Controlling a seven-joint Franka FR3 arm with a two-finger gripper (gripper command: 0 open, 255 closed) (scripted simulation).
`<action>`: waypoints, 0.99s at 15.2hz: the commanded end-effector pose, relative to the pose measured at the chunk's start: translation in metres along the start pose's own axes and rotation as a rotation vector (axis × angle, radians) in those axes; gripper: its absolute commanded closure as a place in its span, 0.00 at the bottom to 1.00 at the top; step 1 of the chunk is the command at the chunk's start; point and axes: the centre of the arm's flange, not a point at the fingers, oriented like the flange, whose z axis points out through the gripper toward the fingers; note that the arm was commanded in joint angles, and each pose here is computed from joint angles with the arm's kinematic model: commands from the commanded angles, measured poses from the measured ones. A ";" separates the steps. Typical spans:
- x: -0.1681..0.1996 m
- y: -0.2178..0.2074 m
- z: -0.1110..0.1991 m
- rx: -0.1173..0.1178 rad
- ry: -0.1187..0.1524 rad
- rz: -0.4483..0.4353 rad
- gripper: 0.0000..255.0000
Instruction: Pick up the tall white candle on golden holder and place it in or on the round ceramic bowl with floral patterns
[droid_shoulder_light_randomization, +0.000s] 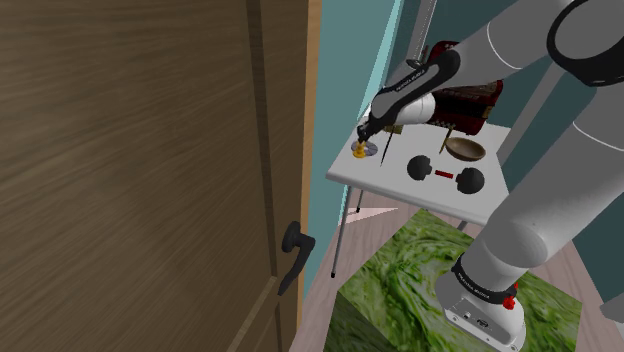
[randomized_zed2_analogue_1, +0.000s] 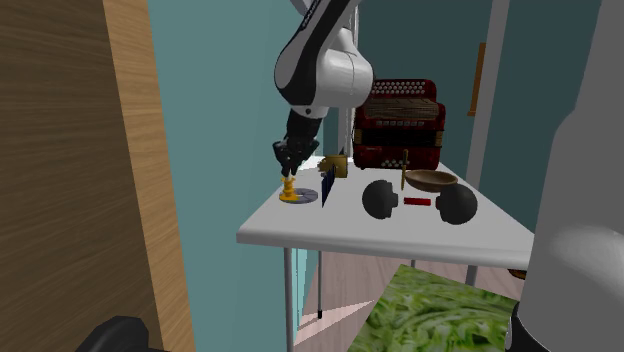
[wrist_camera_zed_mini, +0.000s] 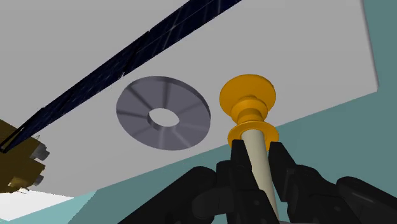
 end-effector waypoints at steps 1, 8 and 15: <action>0.004 0.000 -0.011 -0.001 -0.001 0.000 1.00; 0.019 0.001 -0.044 -0.001 -0.001 0.000 1.00; 0.035 0.001 -0.078 -0.001 -0.001 0.000 1.00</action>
